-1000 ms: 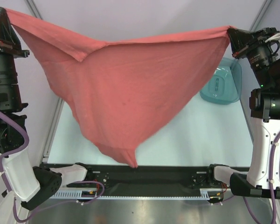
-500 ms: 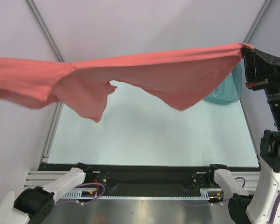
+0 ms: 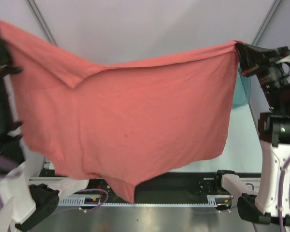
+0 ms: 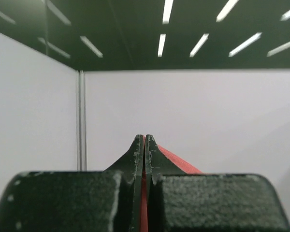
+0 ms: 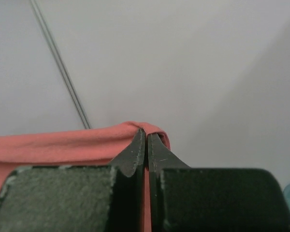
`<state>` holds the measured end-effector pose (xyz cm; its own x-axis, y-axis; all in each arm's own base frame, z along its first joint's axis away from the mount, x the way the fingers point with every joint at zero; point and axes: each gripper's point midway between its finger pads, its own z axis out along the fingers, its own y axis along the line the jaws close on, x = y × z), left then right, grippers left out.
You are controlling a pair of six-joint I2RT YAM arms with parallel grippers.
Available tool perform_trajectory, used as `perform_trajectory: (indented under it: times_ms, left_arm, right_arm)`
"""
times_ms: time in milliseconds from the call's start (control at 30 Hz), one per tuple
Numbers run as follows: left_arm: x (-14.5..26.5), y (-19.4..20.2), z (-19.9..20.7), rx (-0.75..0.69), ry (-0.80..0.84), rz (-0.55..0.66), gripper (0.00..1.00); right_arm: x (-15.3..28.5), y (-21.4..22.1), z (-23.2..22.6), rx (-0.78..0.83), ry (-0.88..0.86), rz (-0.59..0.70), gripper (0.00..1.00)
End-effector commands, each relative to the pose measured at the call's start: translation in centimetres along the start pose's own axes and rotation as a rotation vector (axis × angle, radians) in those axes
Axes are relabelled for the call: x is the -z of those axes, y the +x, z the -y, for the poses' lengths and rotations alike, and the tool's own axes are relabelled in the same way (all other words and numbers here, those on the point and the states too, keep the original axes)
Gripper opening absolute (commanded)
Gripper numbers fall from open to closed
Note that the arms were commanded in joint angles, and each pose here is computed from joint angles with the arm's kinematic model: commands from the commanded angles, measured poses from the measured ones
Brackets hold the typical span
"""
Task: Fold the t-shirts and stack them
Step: Flatten the tshirt out, then fold the tshirt
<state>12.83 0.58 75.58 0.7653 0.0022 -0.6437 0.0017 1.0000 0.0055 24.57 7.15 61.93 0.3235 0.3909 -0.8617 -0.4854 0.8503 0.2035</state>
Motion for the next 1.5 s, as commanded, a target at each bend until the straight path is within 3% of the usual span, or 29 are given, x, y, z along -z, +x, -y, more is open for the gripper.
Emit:
perform_trajectory:
  times_ms: [0, 67, 100, 167, 200, 300, 333, 400, 433, 467, 500, 567, 667, 867, 1067, 1467]
  left_arm:
    - [-4.2, 10.2, 2.8, -0.103, -0.016, -0.131, 0.00]
    - [-4.8, 17.5, 4.4, -0.118, 0.009, -0.247, 0.00]
    - [-5.1, 23.7, 5.0, -0.135, 0.041, -0.339, 0.00]
    - [-4.7, 30.1, 5.4, -0.041, 0.041, -0.438, 0.00]
    - [-4.2, 36.3, 5.7, -0.039, 0.049, -0.543, 0.00]
    - [-1.8, 46.7, 7.0, -0.035, 0.070, -0.698, 0.00]
    - [0.4, 53.7, 7.6, -0.040, 0.080, -0.816, 0.00]
    - [0.8, 58.4, 7.5, -0.030, 0.071, -0.897, 0.00]
    - [3.2, 64.1, 7.8, -0.036, 0.073, -0.991, 0.00]
    - [3.7, 65.9, 8.0, -0.028, 0.078, -1.013, 0.01]
    - [3.4, 67.2, 7.8, -0.013, 0.063, -1.015, 0.00]
    - [5.8, 71.7, 8.3, -0.003, 0.089, -1.100, 0.00]
    - [5.7, 74.3, 8.1, -0.018, 0.071, -1.117, 0.00]
    - [4.4, 75.3, 7.3, -0.023, 0.045, -1.106, 0.00]
    - [4.5, 73.8, 7.8, 0.035, 0.043, -1.121, 0.00]
    - [8.3, 69.7, 8.7, 0.141, -0.008, -1.197, 0.00]
  right_arm:
    - [-4.1, 6.3, 5.4, -0.055, 0.076, -0.067, 0.00]
    - [-5.7, 10.4, 7.5, -0.042, 0.095, -0.119, 0.00]
    - [-7.1, 13.8, 8.3, -0.062, 0.105, -0.170, 0.00]
    - [-8.1, 18.8, 10.1, -0.075, 0.109, -0.233, 0.00]
    - [-8.4, 20.9, 11.1, -0.087, 0.123, -0.259, 0.00]
    - [-9.3, 30.0, 14.7, -0.133, 0.162, -0.370, 0.00]
    - [-9.7, 34.3, 16.4, -0.150, 0.180, -0.414, 0.00]
    - [-10.8, 38.1, 17.7, -0.170, 0.165, -0.455, 0.00]
    - [-11.1, 39.7, 18.5, -0.174, 0.170, -0.467, 0.00]
    - [-10.5, 44.9, 20.5, -0.207, 0.202, -0.545, 0.00]
    - [-12.1, 44.8, 20.4, -0.223, 0.164, -0.523, 0.00]
    - [-12.0, 49.6, 21.9, -0.249, 0.175, -0.575, 0.00]
    - [-13.4, 51.9, 23.5, -0.224, 0.184, -0.598, 0.00]
    - [-15.4, 52.9, 25.4, -0.215, 0.187, -0.619, 0.00]
    - [-15.0, 54.1, 27.7, -0.260, 0.285, -0.677, 0.00]
    - [-12.6, 56.1, 30.8, -0.354, 0.323, -0.772, 0.00]
